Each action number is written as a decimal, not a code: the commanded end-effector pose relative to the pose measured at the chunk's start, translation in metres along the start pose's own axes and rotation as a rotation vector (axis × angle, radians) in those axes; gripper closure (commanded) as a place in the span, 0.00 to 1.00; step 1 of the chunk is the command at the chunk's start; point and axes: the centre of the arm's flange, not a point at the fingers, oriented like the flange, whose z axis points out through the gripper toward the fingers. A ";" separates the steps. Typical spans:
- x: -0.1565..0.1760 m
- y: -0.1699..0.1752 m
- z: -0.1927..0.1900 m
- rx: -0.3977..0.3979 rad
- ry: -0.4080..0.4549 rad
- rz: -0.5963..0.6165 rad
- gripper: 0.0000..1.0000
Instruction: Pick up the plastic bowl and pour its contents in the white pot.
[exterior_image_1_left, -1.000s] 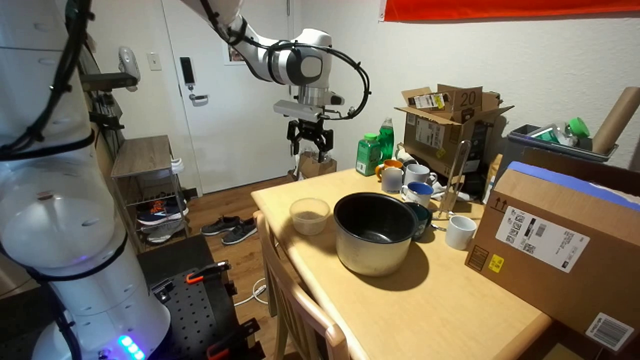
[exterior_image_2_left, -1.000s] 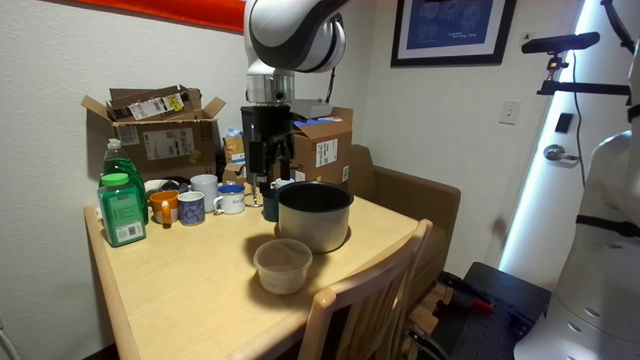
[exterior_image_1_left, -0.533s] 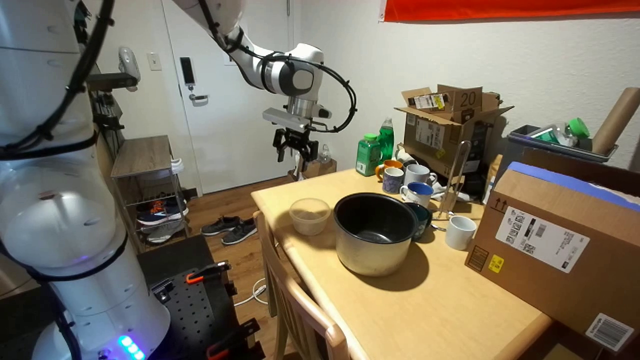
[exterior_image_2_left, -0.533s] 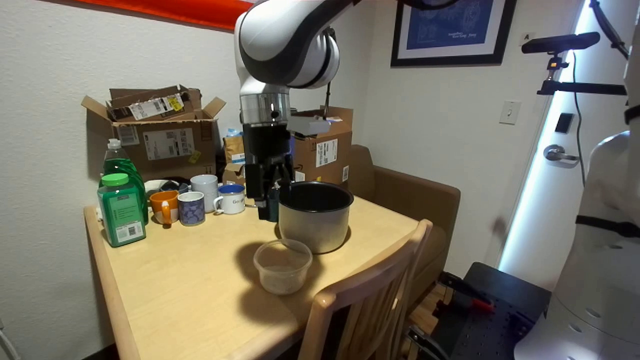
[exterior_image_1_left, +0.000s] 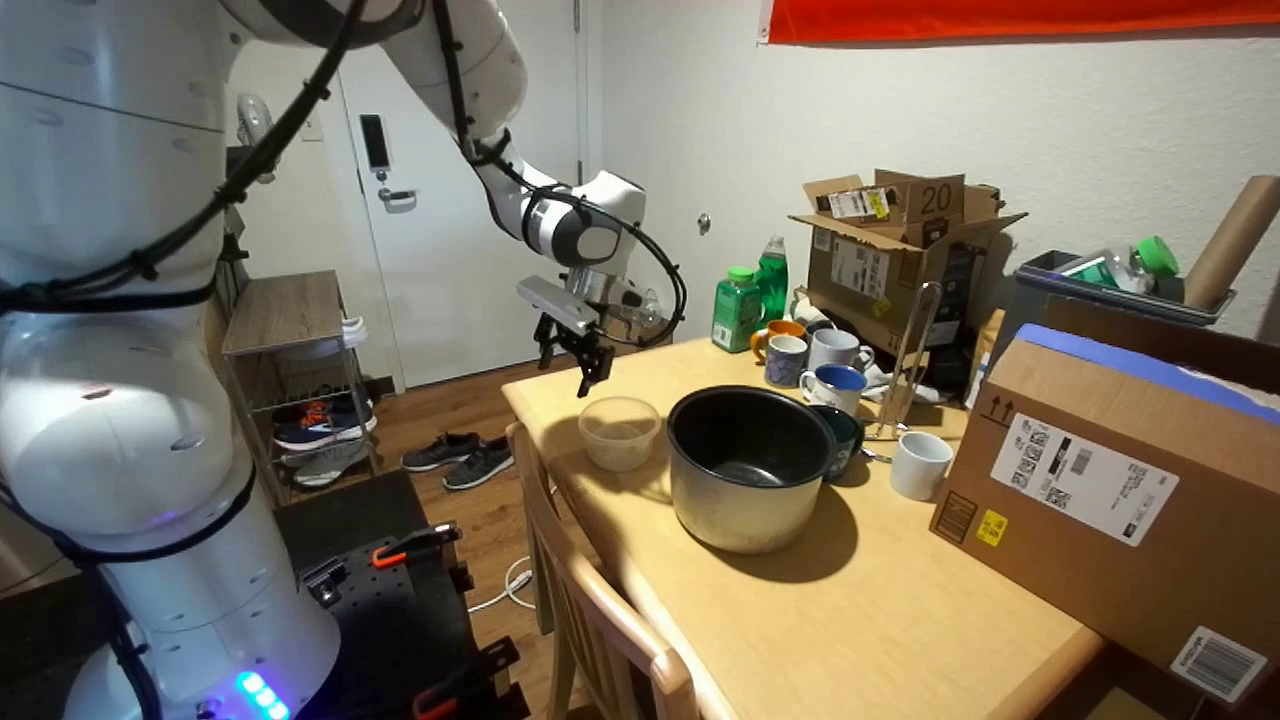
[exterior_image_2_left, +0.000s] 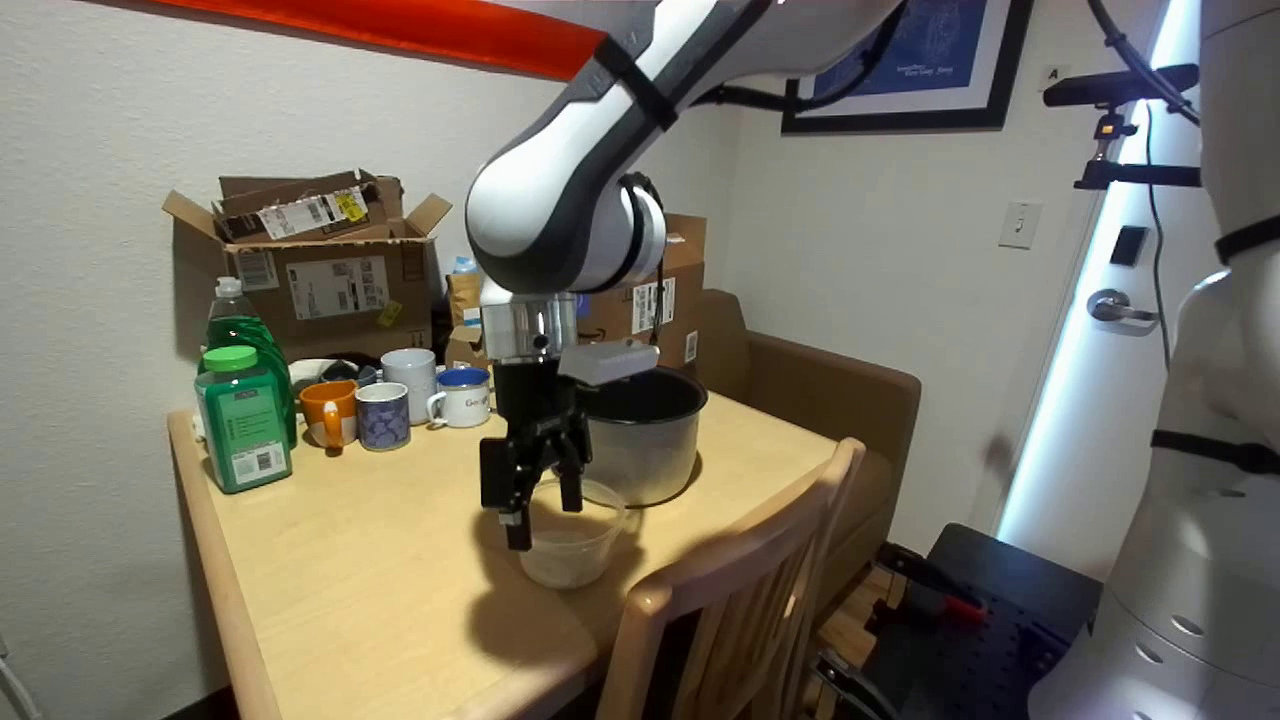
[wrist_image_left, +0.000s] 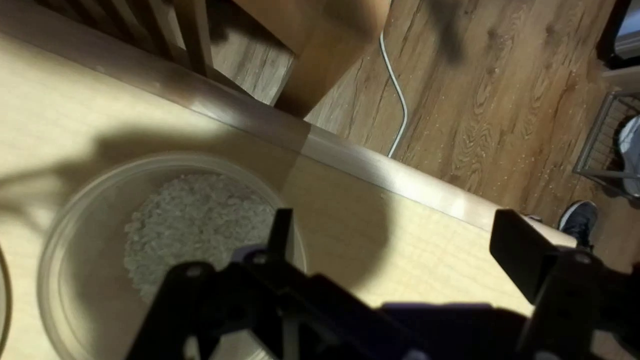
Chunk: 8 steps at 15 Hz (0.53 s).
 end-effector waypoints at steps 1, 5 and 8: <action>0.012 0.009 0.035 -0.007 0.101 0.082 0.00; 0.003 0.022 0.014 -0.033 0.243 0.152 0.00; 0.003 0.019 0.011 -0.053 0.277 0.171 0.00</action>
